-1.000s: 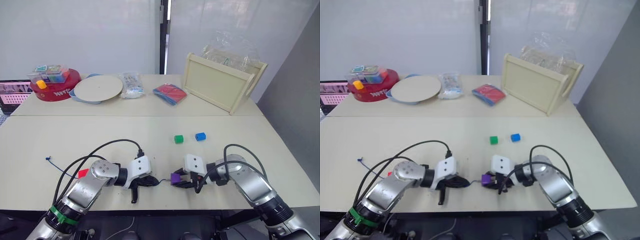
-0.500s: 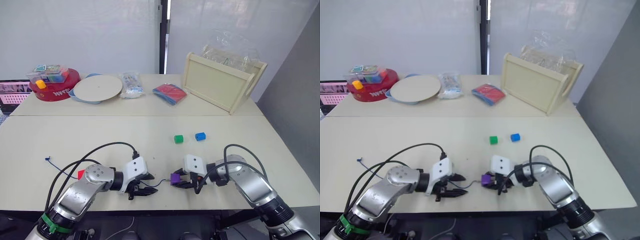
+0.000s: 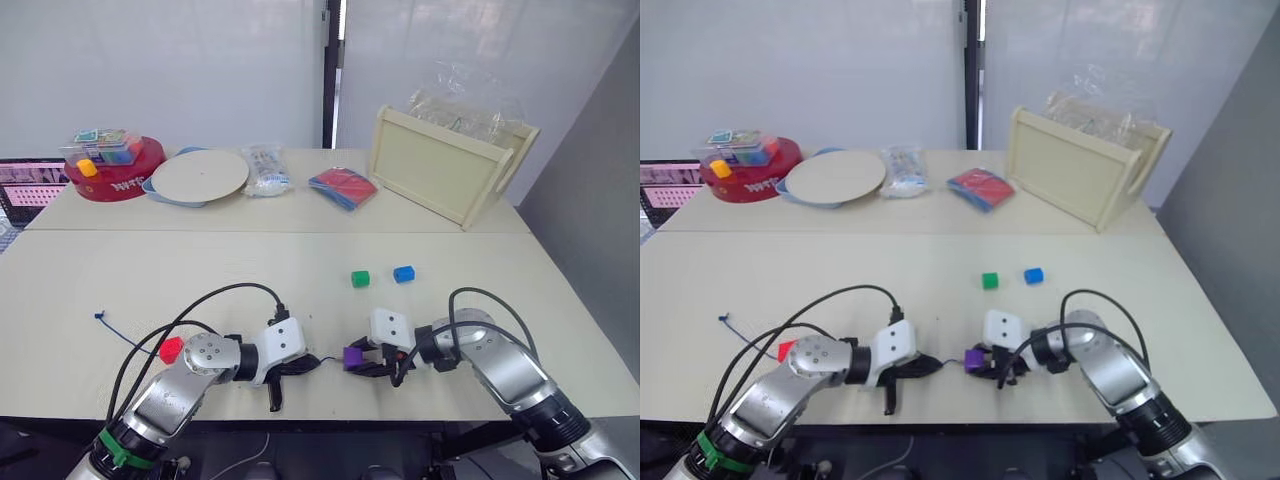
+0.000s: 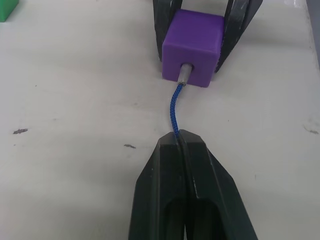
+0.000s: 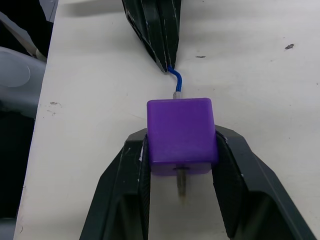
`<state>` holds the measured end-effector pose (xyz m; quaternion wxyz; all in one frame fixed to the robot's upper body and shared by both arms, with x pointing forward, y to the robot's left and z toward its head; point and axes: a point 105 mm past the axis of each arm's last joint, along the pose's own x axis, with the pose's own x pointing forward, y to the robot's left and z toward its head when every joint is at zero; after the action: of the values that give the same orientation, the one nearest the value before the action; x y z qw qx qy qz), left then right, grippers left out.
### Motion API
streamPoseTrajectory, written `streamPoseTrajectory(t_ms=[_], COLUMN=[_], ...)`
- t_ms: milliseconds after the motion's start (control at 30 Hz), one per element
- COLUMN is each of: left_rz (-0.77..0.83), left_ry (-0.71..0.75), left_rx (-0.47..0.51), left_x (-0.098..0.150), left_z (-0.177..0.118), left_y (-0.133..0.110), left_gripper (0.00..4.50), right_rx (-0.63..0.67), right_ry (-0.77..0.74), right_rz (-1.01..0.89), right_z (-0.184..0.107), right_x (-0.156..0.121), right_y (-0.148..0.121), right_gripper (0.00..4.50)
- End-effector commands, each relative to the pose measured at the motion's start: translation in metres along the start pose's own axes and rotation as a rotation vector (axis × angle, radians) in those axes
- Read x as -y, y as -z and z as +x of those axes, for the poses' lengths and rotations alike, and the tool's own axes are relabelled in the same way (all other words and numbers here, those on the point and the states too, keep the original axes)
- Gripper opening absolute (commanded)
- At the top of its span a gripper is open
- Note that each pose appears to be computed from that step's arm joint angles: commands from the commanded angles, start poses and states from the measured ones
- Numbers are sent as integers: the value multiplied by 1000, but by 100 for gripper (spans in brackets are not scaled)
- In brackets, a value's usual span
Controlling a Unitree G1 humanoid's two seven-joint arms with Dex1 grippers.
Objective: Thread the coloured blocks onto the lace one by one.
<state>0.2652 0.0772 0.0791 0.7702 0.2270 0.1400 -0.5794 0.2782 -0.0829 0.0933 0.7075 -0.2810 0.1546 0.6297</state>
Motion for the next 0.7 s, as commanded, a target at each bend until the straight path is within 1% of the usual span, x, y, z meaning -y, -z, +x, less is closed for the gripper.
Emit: streamPoseTrajectory(t_ms=[33, 167, 300, 500, 600, 633, 700], left_rz=[1, 37, 56, 74, 59, 54, 59], left_ry=[63, 88, 107, 65, 43, 55, 69], left_rx=[15, 37, 39, 19, 32, 30, 3], left_x=[6, 2, 1, -9, -13, -12, -12], left_z=[10, 13, 13, 9, 4, 1, -7], left_y=[-2, -11, -14, -13, -16, -16, -16], left_gripper=[0, 0, 0, 0, 0, 57, 119], right_rx=[-6, 13, 30, 37, 29, 27, 28], right_ry=[-15, -19, -29, -40, -40, -38, -19], right_rz=[1, -8, -19, -24, -21, -19, -3], right_z=[6, 13, 20, 25, 25, 24, 23], right_x=[-3, -2, -3, -4, -5, -5, -3], right_y=[-1, -7, -13, -15, -13, -12, -11], right_gripper=[116, 116, 116, 116, 116, 116, 116])
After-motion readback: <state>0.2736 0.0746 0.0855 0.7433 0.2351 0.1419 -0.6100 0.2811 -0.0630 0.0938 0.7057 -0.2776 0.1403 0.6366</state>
